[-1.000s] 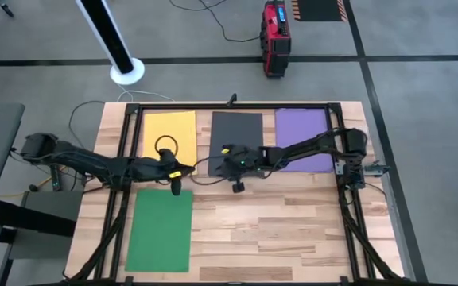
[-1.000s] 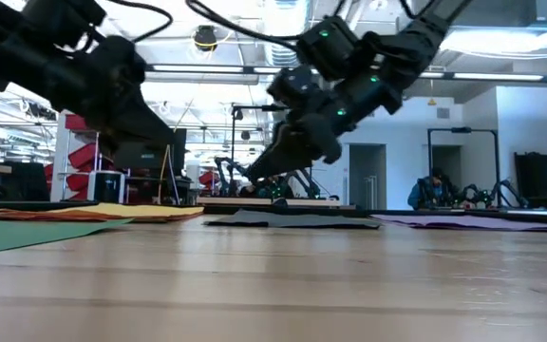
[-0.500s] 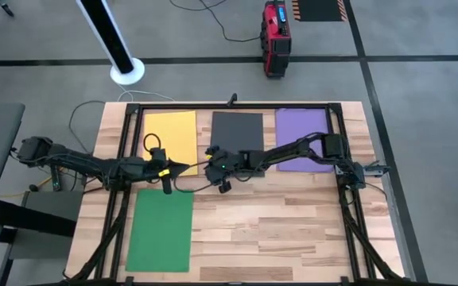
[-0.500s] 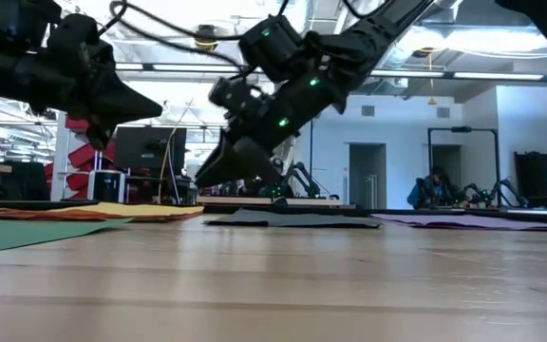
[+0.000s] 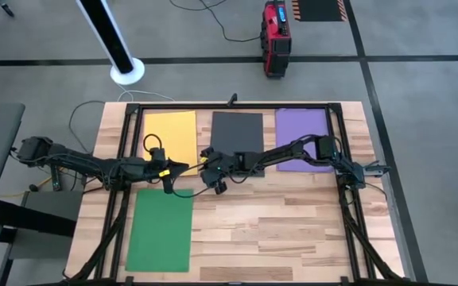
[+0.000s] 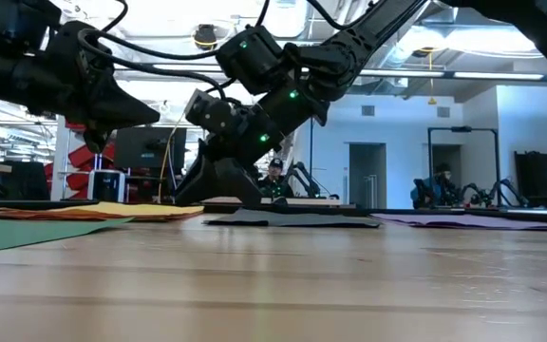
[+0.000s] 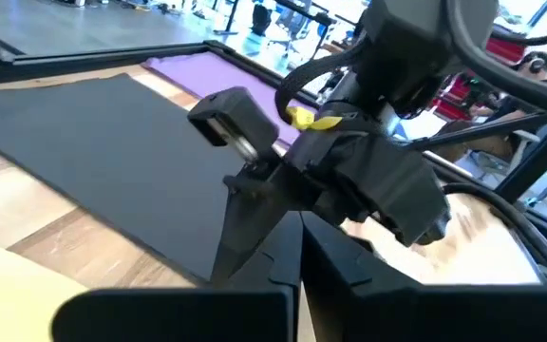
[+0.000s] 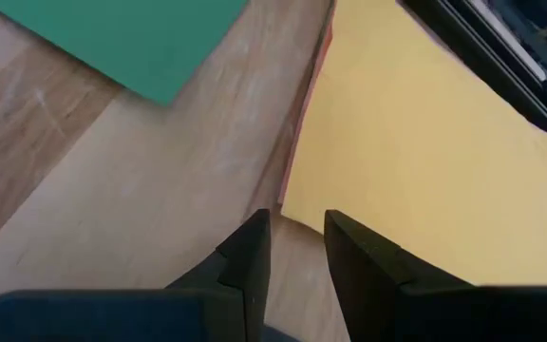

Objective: Organize paper
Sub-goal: Move the yellow paper to the bottom right of the table

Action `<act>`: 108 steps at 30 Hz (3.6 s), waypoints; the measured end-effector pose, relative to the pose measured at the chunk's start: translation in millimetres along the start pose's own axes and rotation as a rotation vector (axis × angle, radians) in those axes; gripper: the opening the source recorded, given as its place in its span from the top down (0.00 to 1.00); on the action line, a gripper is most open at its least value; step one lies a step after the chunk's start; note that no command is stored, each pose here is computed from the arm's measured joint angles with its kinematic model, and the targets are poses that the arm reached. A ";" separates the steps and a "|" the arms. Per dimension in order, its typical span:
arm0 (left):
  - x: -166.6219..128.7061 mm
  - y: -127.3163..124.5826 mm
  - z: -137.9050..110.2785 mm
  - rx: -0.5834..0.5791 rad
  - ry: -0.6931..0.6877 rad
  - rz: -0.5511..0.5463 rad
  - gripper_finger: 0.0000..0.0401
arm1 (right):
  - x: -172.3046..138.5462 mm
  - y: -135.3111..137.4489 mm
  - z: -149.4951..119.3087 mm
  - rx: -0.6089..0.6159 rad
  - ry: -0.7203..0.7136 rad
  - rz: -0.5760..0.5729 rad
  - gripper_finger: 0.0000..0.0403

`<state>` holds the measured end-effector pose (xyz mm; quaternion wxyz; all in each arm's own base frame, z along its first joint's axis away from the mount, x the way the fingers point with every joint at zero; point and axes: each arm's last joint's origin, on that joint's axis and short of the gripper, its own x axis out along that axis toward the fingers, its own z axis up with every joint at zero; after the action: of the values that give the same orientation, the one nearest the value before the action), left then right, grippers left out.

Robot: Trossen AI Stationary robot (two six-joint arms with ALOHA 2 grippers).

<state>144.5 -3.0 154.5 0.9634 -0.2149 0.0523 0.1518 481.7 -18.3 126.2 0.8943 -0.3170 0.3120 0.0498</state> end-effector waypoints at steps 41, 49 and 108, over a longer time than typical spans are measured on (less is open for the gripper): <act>-3.6 11.6 19.0 -0.012 -0.114 0.018 1.00 | 9.8 -10.0 -11.5 0.006 -0.063 -0.010 0.75; -3.4 12.1 19.3 -0.017 -0.112 0.015 1.00 | 9.6 -5.4 -9.6 0.003 -0.050 -0.002 0.75; -1.8 18.4 21.2 -0.028 -0.089 -0.009 1.00 | 16.2 -1.5 20.4 -0.070 0.084 0.074 1.00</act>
<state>137.7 21.5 166.6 0.9622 -0.2217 0.0063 0.1578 505.9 -9.0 129.8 0.8663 -0.3380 0.3588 0.0803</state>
